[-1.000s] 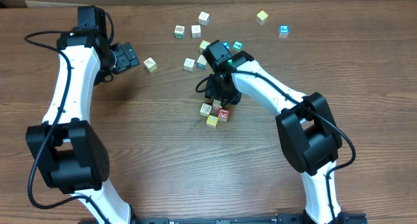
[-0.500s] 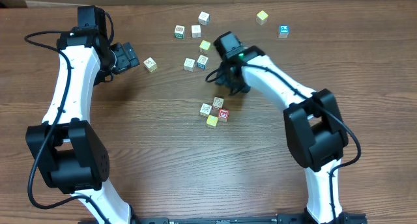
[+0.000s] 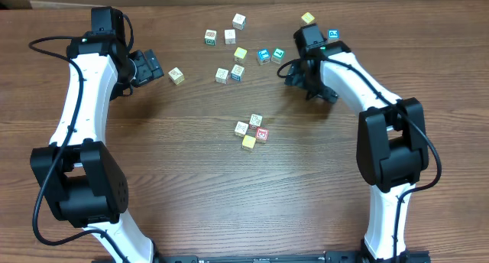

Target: Form a circle

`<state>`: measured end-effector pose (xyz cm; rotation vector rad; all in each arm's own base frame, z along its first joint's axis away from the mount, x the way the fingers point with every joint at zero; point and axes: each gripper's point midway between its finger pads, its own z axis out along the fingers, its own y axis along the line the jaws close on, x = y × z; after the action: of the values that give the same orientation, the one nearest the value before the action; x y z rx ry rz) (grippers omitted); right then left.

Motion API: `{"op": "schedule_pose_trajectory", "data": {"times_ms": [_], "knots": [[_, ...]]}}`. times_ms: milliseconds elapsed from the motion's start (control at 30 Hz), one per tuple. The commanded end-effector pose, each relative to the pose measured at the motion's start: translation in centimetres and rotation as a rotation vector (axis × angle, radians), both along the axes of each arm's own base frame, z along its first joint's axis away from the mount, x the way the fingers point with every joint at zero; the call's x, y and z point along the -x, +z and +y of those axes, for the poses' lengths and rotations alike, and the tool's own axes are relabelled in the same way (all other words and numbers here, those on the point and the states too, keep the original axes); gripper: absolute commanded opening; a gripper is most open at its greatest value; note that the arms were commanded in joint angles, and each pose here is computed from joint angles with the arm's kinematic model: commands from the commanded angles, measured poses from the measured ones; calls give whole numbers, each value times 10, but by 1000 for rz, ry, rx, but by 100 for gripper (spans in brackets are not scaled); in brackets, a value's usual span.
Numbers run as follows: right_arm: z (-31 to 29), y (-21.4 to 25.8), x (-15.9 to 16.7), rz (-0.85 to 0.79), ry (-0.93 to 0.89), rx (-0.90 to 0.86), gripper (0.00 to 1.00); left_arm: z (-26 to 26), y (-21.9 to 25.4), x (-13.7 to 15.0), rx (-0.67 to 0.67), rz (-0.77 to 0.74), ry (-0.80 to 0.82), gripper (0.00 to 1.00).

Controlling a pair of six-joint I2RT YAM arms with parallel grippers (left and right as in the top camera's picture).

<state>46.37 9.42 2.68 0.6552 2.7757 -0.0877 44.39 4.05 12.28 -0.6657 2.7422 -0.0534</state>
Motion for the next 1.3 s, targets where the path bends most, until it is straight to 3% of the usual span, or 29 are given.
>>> {"op": "schedule_pose_trajectory", "data": {"times_ms": [0, 200, 1267], "knots": [[-16, 11, -6, -30, -21, 12, 100, -2, 2, -5, 9, -12, 4, 100], [-20, 14, -18, -80, -35, -3, 100, -2, 2, -5, 9, -12, 3, 100], [-20, 14, -18, -80, -35, -3, 100, -2, 2, -5, 9, -12, 4, 100]]}}
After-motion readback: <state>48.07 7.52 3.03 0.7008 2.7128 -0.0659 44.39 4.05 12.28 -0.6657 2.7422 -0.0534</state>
